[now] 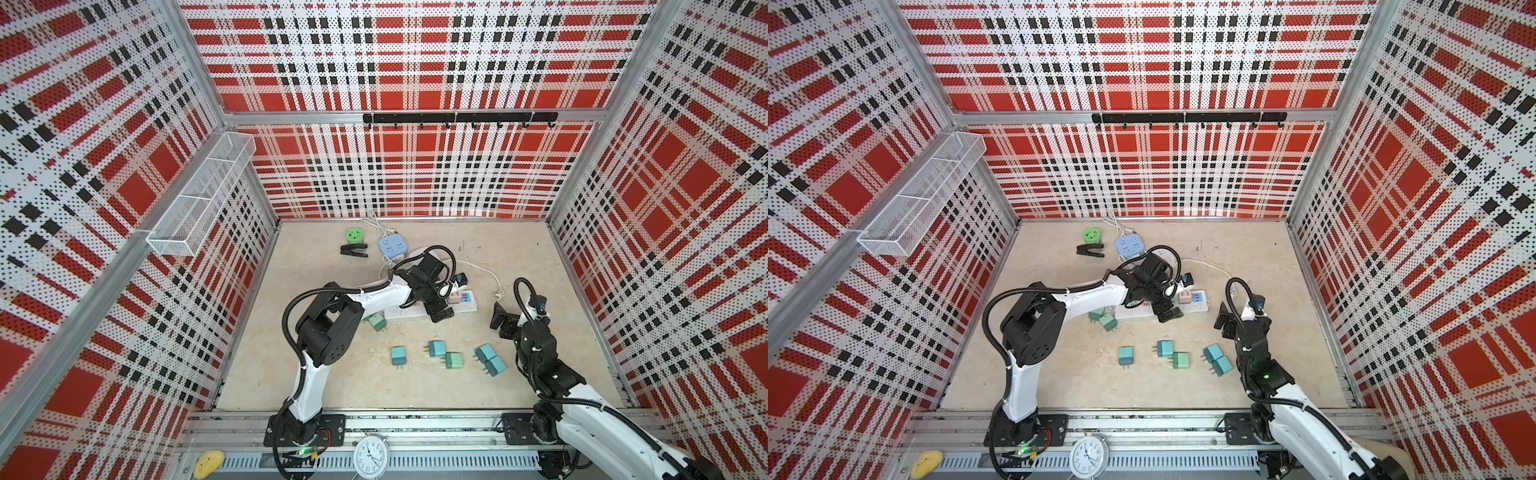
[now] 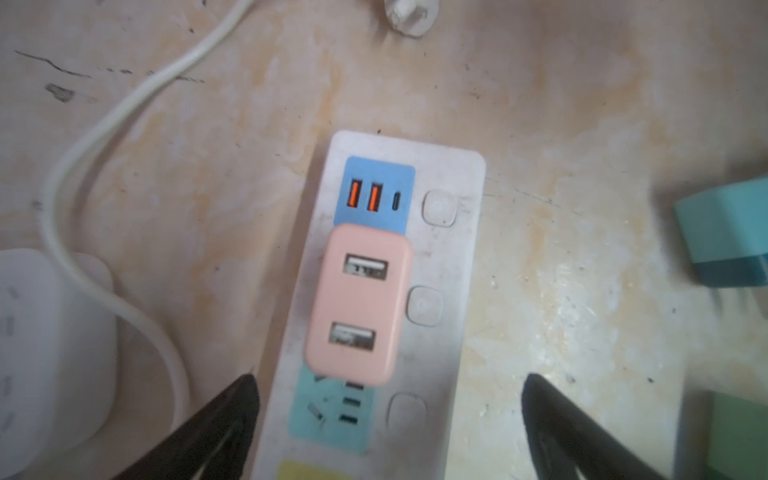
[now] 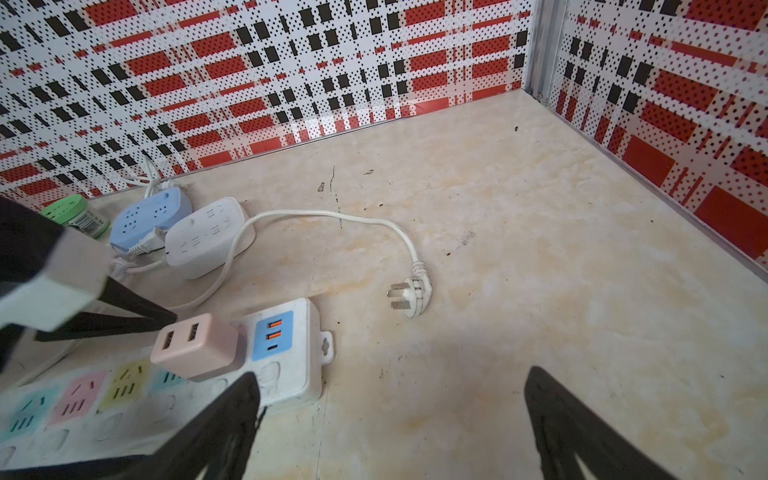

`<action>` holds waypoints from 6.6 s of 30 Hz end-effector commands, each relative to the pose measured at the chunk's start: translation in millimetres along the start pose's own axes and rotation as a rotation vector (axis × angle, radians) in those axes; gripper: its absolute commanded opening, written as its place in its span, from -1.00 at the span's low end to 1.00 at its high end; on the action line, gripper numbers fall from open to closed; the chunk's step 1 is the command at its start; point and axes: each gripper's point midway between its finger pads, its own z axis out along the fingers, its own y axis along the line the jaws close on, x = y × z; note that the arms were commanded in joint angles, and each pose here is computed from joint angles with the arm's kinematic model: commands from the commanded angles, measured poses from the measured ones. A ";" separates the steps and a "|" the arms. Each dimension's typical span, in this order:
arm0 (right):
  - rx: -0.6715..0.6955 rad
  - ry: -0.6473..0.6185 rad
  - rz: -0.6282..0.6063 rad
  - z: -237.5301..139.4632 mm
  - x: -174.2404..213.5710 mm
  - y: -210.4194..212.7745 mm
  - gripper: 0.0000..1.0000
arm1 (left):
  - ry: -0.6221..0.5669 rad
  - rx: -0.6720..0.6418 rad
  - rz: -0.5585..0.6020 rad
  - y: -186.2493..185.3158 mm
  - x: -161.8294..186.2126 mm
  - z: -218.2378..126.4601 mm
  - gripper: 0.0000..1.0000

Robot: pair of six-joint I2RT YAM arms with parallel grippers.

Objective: Insert the plug
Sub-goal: 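Lower the pink charger with the left gripper into the socket beside the blue USB panel, then open the left gripper and lift it off the plugged pink charger, then lower the right gripper onto the mint-green charger and grasp it, then lift the mint-green charger toward the left gripper while the left gripper approaches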

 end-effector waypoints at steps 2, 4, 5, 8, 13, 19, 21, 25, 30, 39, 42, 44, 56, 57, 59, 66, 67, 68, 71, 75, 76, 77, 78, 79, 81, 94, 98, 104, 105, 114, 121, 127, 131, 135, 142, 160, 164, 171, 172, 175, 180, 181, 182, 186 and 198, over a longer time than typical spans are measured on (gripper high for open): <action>0.043 -0.053 0.052 0.2 -21.3 -3.0 1.00 | -0.102 -0.156 0.056 4.1 -50.3 -66.8 0.99; 0.064 -0.058 0.064 -0.4 -21.7 -7.0 1.00 | -0.128 -0.305 0.000 13.8 -54.1 -91.8 0.99; 0.070 -0.059 0.070 -0.6 -21.2 -8.3 1.00 | -0.144 -0.397 -0.037 19.4 -53.0 -108.0 0.98; 0.074 -0.060 0.078 -1.7 -21.5 -9.6 1.00 | -0.233 -0.586 -0.199 27.2 -40.6 -159.0 0.99; 0.055 -0.046 0.072 -1.5 -19.8 -6.2 1.00 | -0.416 -0.605 -0.458 10.1 -5.5 -214.1 0.98; 0.011 0.151 0.153 -13.0 -4.9 5.6 0.84 | -0.519 -0.732 -0.462 1.1 55.1 -235.4 0.99; -0.051 0.229 0.176 -23.6 2.5 16.9 0.76 | -0.596 -0.826 -0.448 7.5 68.9 -248.4 0.98; -0.148 0.345 0.204 -49.9 21.3 37.6 0.63 | -0.770 -0.887 -0.610 19.0 93.7 -265.1 0.99; -0.214 0.397 0.163 -78.6 35.6 59.7 0.49 | -0.798 -0.980 -0.667 26.2 105.4 -280.9 0.99; -0.178 0.451 -0.065 -95.3 65.8 112.6 0.45 | -0.913 -1.098 -0.889 29.3 146.0 -310.9 0.99; -0.123 0.486 -0.112 -89.2 79.9 123.3 0.44 | -0.853 -1.060 -0.845 24.8 139.5 -310.7 0.98; -0.114 0.505 -0.126 -85.5 89.5 130.9 0.41 | -0.825 -1.053 -0.833 24.8 132.7 -312.7 0.99; -0.078 0.569 -0.146 -72.2 117.2 138.8 0.41 | -0.691 -0.944 -0.720 27.5 96.6 -277.4 0.99; -0.092 0.579 -0.137 -70.4 119.9 140.4 0.39 | -0.690 -0.940 -0.717 26.9 96.8 -276.4 0.99; -0.103 0.590 -0.126 -67.6 123.9 141.3 0.38 | -0.690 -0.935 -0.716 26.3 96.9 -275.9 0.99; -0.078 0.622 -0.141 -61.1 137.6 136.9 0.37 | -0.692 -0.935 -0.715 26.5 96.9 -276.3 0.99; -0.074 0.623 -0.141 -61.0 138.9 135.5 0.37 | -0.692 -0.933 -0.714 26.3 96.4 -276.1 0.99; -0.070 0.626 -0.141 -60.9 140.5 134.2 0.37 | -0.693 -0.933 -0.716 26.5 96.4 -276.3 0.99; -0.062 0.637 -0.144 -61.2 146.7 130.0 0.36 | -0.689 -0.931 -0.715 26.6 96.3 -274.6 0.99; -0.050 0.659 -0.150 -61.7 156.7 124.2 0.34 | -0.686 -0.927 -0.713 26.8 95.5 -273.2 0.99; -0.048 0.665 -0.154 -61.8 158.6 123.2 0.33 | -0.686 -0.927 -0.713 27.0 95.6 -273.2 0.99; -0.045 0.670 -0.159 -62.2 160.8 122.0 0.33 | -0.684 -0.927 -0.711 26.9 95.3 -272.9 0.99; -0.039 0.673 -0.160 -62.4 162.6 120.1 0.32 | -0.683 -0.926 -0.710 27.1 95.0 -272.7 0.99; -0.035 0.676 -0.161 -62.7 163.9 118.5 0.32 | -0.685 -0.927 -0.710 27.2 95.0 -273.3 0.99; -0.032 0.682 -0.166 -64.7 166.5 116.2 0.32 | -0.686 -0.926 -0.711 27.0 95.3 -273.3 0.99; -0.027 0.669 -0.150 -83.2 170.5 93.0 0.33 | -0.677 -0.919 -0.709 27.3 94.8 -270.0 0.99; -0.046 0.673 -0.154 -83.3 172.7 95.5 0.30 | -0.667 -0.921 -0.706 28.3 95.0 -267.8 0.99; -0.050 0.671 -0.194 -80.6 173.5 101.5 0.28 | -0.665 -0.922 -0.708 29.4 95.1 -267.4 0.99; -0.048 0.670 -0.198 -80.2 173.8 101.8 0.28 | -0.665 -0.921 -0.707 29.2 94.7 -267.1 0.99; -0.046 0.683 -0.232 -77.1 180.6 108.4 0.07 | -0.665 -0.920 -0.708 29.1 95.3 -266.9 0.99; -0.059 0.676 -0.238 -76.2 178.7 111.4 -0.18 | -0.682 -0.917 -0.729 29.1 95.9 -269.0 0.99; -0.110 0.635 -0.243 -76.3 165.5 118.8 -0.35 | -0.692 -0.850 -0.699 23.7 86.4 -263.1 0.98; -0.137 0.556 -0.257 -75.7 139.2 123.0 -0.36 | -0.694 -0.813 -0.682 20.2 81.2 -259.0 0.99; -0.170 0.434 -0.283 -72.8 103.7 130.2 -0.44 | -0.700 -0.779 -0.662 15.2 76.6 -257.9 0.99; -0.300 0.230 -0.328 -78.8 37.9 158.9 -0.59 | -0.786 -0.638 -0.601 -6.4 52.9 -269.8 1.00; -0.618 -0.178 -0.458 -113.7 -11.3 168.6 -0.89 | -0.853 -0.253 -0.292 -89.2 -16.8 -256.6 0.78; -0.683 -0.365 -0.444 -128.5 -28.1 167.7 -0.87 | -0.846 -0.150 -0.257 -106.3 -31.5 -249.2 0.73; -0.775 -0.607 -0.488 -155.5 -47.7 175.6 -0.88 | -0.798 -0.087 -0.225 -117.3 -35.9 -231.8 0.73; -0.768 -0.597 -0.505 -152.9 -44.0 176.6 -0.93 | -0.789 -0.080 -0.225 -118.2 -36.1 -228.4 0.72; -0.756 -0.569 -0.518 -146.5 -34.5 176.6 -0.98 | -0.775 -0.039 -0.223 -122.9 -41.0 -223.1 0.70; -0.803 -0.553 -0.561 -145.4 -14.1 182.4 -0.94 | -0.743 0.027 -0.212 -135.2 -49.2 -216.2 0.70; -0.806 -0.548 -0.570 -144.9 -12.7 184.5 -0.94 | -0.734 0.034 -0.210 -136.8 -49.7 -213.7 0.69; -0.807 -0.544 -0.573 -144.4 -12.4 186.1 -0.95 | -0.729 0.039 -0.210 -137.9 -50.4 -212.2 0.69; -0.836 -0.523 -0.600 -144.7 -7.3 195.0 -0.95 | -0.718 0.095 -0.217 -145.5 -56.2 -207.6 0.68; -0.886 -0.543 -0.523 -157.1 -17.9 192.4 -1.00 | -0.630 0.066 -0.240 -139.7 -54.4 -186.5 0.67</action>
